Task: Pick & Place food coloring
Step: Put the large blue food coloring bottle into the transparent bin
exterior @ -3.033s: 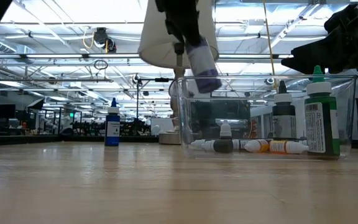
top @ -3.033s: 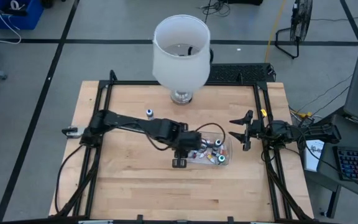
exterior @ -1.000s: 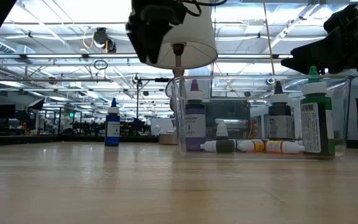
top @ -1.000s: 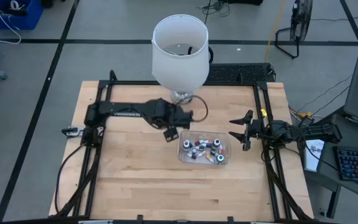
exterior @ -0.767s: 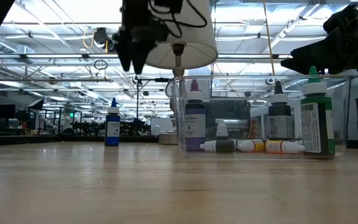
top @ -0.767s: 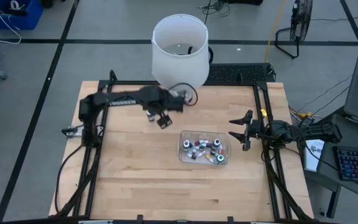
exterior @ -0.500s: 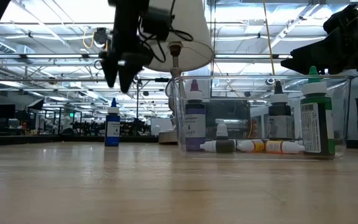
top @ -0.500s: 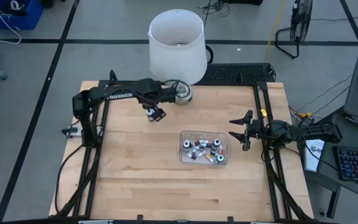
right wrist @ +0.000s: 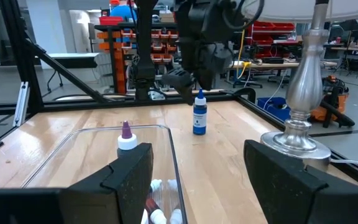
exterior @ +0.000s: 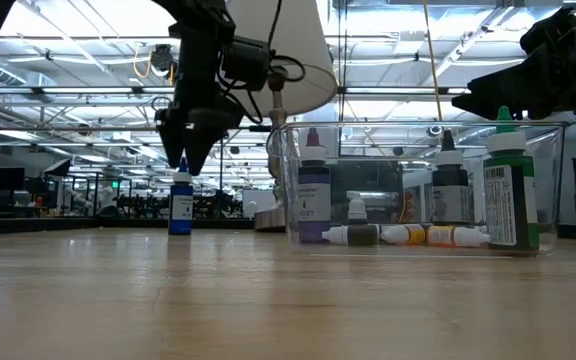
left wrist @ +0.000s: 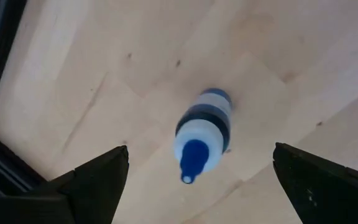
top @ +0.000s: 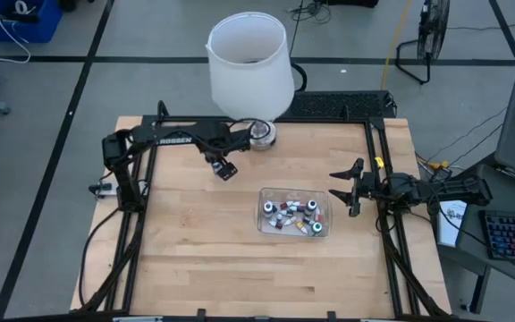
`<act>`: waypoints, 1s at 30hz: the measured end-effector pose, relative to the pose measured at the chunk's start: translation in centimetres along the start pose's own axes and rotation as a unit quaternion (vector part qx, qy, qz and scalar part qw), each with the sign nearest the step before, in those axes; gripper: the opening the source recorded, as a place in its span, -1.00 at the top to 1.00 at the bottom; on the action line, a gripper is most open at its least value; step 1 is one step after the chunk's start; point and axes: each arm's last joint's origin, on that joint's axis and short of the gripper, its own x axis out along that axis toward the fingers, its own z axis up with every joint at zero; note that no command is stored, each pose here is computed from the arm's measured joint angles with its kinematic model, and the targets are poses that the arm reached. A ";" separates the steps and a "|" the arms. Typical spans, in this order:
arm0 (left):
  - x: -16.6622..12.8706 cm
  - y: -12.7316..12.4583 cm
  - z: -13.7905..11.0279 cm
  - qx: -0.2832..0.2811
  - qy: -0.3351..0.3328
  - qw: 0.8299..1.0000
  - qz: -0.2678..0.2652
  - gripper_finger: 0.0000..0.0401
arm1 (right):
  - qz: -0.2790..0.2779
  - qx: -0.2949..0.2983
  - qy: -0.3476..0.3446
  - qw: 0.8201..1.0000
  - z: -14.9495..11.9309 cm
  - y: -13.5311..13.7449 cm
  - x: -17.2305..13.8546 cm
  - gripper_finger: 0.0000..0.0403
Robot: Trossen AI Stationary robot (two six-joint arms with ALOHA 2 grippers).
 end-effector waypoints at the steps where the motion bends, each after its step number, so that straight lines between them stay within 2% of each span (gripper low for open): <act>1: 0.1 -0.2 -0.1 0.001 0.001 1.000 0.001 -0.97 | 0.000 0.000 0.000 1.000 0.0 0.0 0.0 -0.18; 10: 0.6 -1.1 -0.8 0.005 0.008 1.000 0.009 -0.97 | 0.000 0.000 0.000 1.000 0.0 0.0 0.0 -0.18; 20: 3.9 -1.7 -1.2 0.022 -0.008 1.000 0.005 -0.97 | 0.000 0.000 0.000 1.000 0.0 0.0 0.0 -0.18; 30: 4.1 -1.5 -1.3 0.033 -0.020 0.998 0.041 -0.97 | 0.000 0.000 0.000 1.000 0.0 0.0 0.0 -0.18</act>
